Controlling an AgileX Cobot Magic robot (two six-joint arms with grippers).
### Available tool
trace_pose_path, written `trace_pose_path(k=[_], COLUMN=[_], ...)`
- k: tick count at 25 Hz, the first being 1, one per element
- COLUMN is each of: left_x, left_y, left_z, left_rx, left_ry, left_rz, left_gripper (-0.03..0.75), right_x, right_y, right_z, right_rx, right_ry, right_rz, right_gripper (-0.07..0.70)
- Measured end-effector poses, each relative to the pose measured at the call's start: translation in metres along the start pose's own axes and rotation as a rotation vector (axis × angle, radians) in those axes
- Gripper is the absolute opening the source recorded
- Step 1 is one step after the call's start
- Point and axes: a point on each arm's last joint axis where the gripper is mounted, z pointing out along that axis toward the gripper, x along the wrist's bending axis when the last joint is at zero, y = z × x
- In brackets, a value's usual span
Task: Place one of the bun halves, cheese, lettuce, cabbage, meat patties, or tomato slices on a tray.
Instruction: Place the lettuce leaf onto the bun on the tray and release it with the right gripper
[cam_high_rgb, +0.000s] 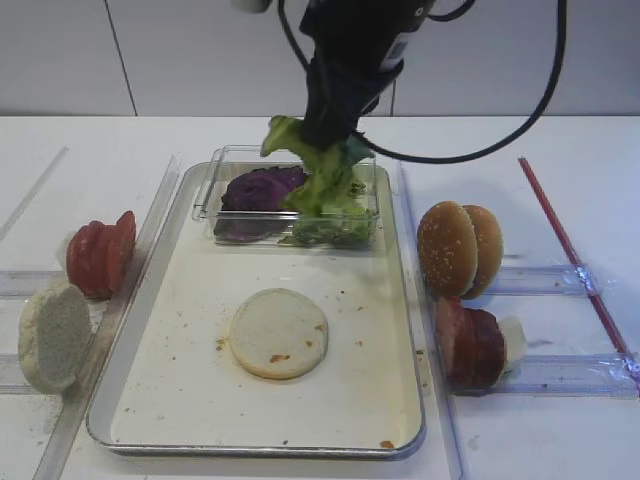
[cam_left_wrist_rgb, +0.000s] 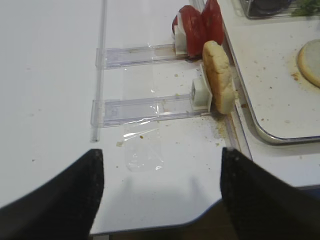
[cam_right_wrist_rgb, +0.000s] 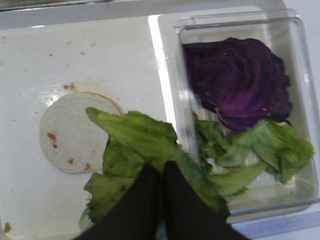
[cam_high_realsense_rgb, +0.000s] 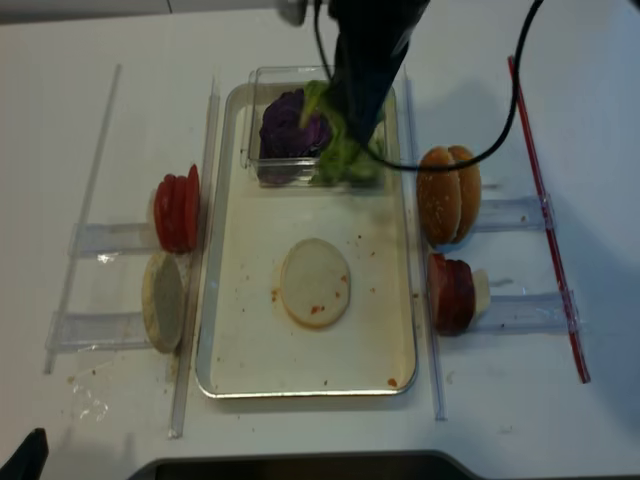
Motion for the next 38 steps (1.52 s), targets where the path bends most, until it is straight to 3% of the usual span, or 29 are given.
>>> trace_pose_path(k=[3,14,23,38], left_x=[0.0,0.0,0.0,0.0], left_y=[0.0,0.0,0.0,0.0], left_z=[0.0,0.0,0.0,0.0], left_rx=[0.0,0.0,0.0,0.0], left_ry=[0.0,0.0,0.0,0.0], left_rz=[0.0,0.0,0.0,0.0], left_gripper=[0.453,0.453,0.453,0.453], right_x=[0.014,0.039,0.042,0.046], right_y=[0.005,0.003,0.007,-0.012], right_z=[0.012,0.041,0.054,0.083], right_rx=[0.013,0.012,-0.059,-0.064], right_ry=[0.05,0.188,0.161,0.141], right_rz=[-0.017,0.015,0.049,0.06], right_gripper=[0.051,0.051,0.051,0.05])
